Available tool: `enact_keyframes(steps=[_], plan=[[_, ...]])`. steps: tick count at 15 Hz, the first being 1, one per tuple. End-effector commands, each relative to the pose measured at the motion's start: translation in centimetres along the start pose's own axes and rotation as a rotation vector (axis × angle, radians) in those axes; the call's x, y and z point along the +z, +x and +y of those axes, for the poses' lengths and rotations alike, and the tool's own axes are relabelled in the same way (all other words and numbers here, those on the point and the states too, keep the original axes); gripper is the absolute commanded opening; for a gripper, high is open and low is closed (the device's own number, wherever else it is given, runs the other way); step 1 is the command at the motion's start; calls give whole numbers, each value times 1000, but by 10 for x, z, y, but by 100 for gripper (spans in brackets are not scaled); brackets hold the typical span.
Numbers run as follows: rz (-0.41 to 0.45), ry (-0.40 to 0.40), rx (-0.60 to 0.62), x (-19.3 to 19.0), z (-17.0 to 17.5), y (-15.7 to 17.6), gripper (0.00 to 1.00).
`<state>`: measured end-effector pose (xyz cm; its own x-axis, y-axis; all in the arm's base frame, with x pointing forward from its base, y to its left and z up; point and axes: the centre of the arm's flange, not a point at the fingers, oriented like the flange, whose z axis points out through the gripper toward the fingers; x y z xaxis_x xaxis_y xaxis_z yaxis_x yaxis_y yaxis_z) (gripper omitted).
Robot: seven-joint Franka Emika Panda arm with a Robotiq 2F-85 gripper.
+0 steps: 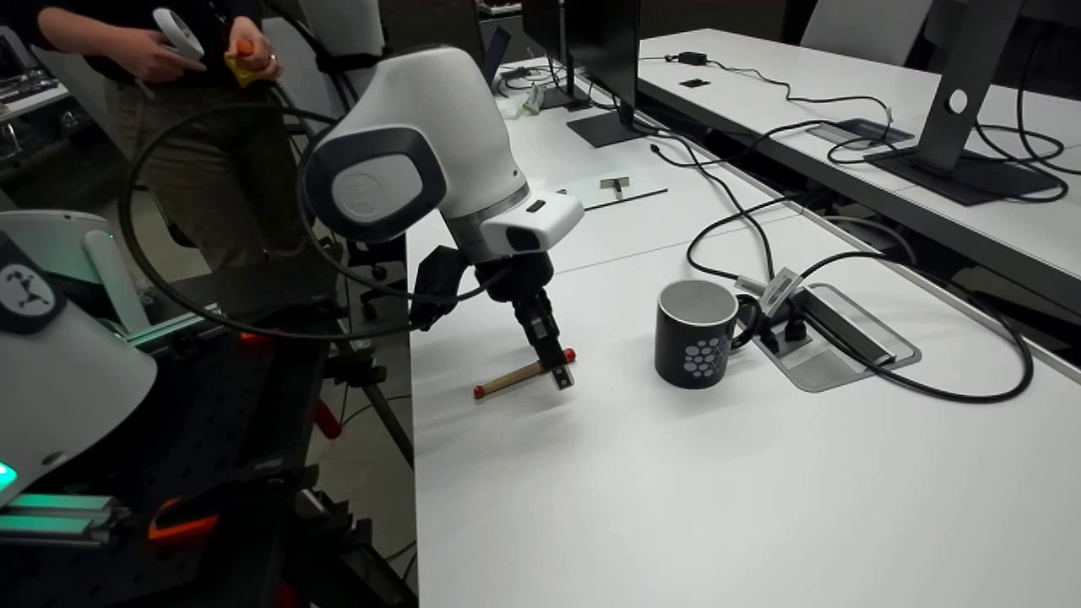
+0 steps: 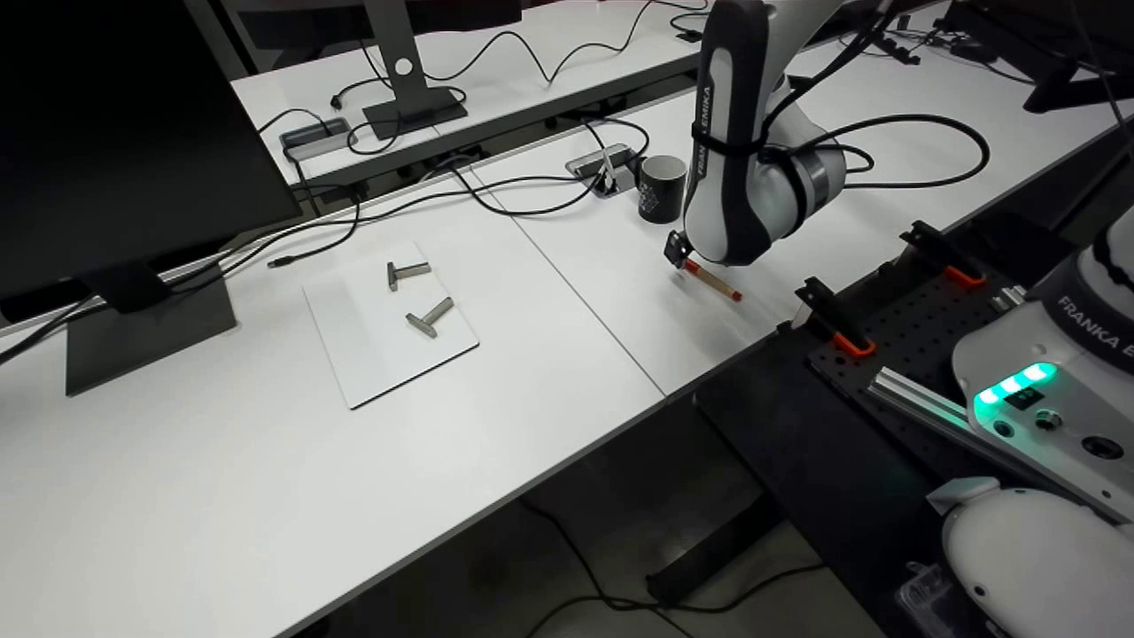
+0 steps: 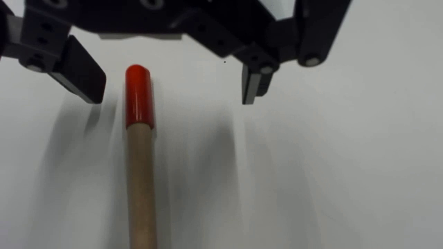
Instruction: Pick the marker and put it in the cup
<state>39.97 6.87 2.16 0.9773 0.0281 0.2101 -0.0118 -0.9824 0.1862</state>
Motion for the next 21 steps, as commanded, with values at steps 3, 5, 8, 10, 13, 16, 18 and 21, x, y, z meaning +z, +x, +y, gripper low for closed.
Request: enact_keyframes(steps=[3, 5, 8, 10, 13, 16, 18, 21], plan=[[-33, 0, -118, 13, 6, -14, 100], [-32, 9, -154, 11, 5, -15, 100], [-23, 40, -206, 9, 6, -13, 100], [-22, 56, -220, 8, 7, -11, 100], [-37, 106, -209, 11, 10, -8, 100], [-55, 165, -195, 17, 9, -10, 100], [-57, 190, -177, 20, 10, -10, 100], [-52, 208, -154, 21, 13, -6, 69]])
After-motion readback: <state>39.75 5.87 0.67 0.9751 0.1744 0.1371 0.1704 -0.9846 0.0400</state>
